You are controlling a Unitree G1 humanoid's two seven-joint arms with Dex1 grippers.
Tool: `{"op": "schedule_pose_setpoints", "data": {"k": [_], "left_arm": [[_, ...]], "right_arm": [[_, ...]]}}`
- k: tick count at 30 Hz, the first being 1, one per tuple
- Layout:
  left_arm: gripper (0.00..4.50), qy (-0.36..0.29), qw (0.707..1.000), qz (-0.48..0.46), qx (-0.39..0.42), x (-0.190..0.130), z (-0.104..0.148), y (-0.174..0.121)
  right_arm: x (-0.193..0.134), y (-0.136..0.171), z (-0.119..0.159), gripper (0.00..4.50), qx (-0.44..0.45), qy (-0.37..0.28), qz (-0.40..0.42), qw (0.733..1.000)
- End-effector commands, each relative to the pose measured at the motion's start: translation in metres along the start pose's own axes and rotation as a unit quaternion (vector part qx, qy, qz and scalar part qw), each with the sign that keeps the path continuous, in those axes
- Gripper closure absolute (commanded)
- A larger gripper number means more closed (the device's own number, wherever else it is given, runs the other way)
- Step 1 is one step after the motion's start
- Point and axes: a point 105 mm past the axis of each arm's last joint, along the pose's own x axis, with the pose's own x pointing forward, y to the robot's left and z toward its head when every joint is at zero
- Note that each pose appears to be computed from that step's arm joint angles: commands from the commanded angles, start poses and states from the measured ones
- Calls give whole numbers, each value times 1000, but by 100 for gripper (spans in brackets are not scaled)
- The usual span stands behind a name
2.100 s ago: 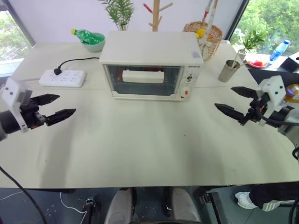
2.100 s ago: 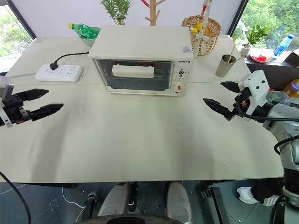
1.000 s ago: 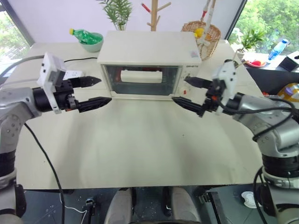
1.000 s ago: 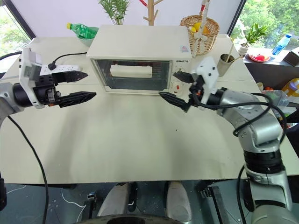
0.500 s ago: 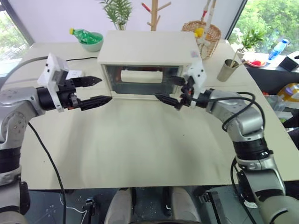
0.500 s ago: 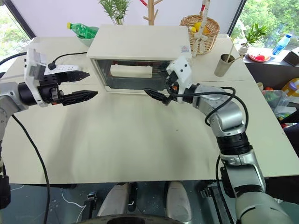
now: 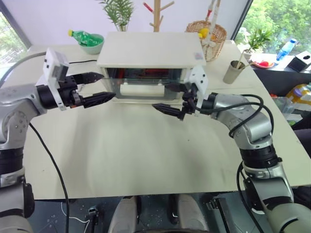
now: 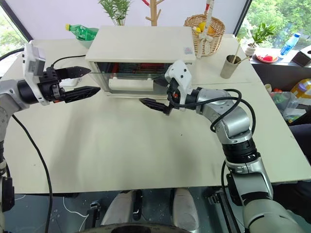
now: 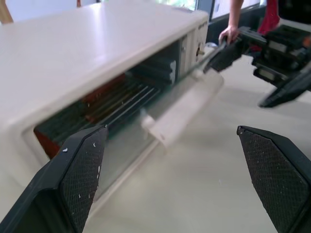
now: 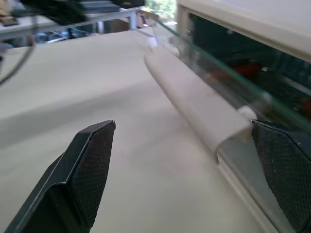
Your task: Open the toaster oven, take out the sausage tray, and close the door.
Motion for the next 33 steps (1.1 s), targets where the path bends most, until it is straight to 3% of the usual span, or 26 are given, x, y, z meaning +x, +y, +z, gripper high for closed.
{"op": "schedule_pose_setpoints", "data": {"k": [1,12,23,27,32,33], "left_arm": [[4,-21,1000,-6,15,5,15,3],[4,-36,999,-29,23,36,31,17],[4,4,997,-56,62,51,19,22],[137,-4,997,-57,59,54,19,24],[410,-11,996,-66,61,60,21,22],[448,-11,996,-69,61,60,20,20]], "right_arm": [[1,25,15,0,-18,-27,48,998],[-7,34,-8,0,22,-11,16,1000],[-10,28,-28,0,40,-5,-49,998],[-11,27,-31,0,40,-5,-62,997],[-12,28,-36,0,45,-2,-71,996],[-12,29,-36,0,46,-2,-73,996]]}}
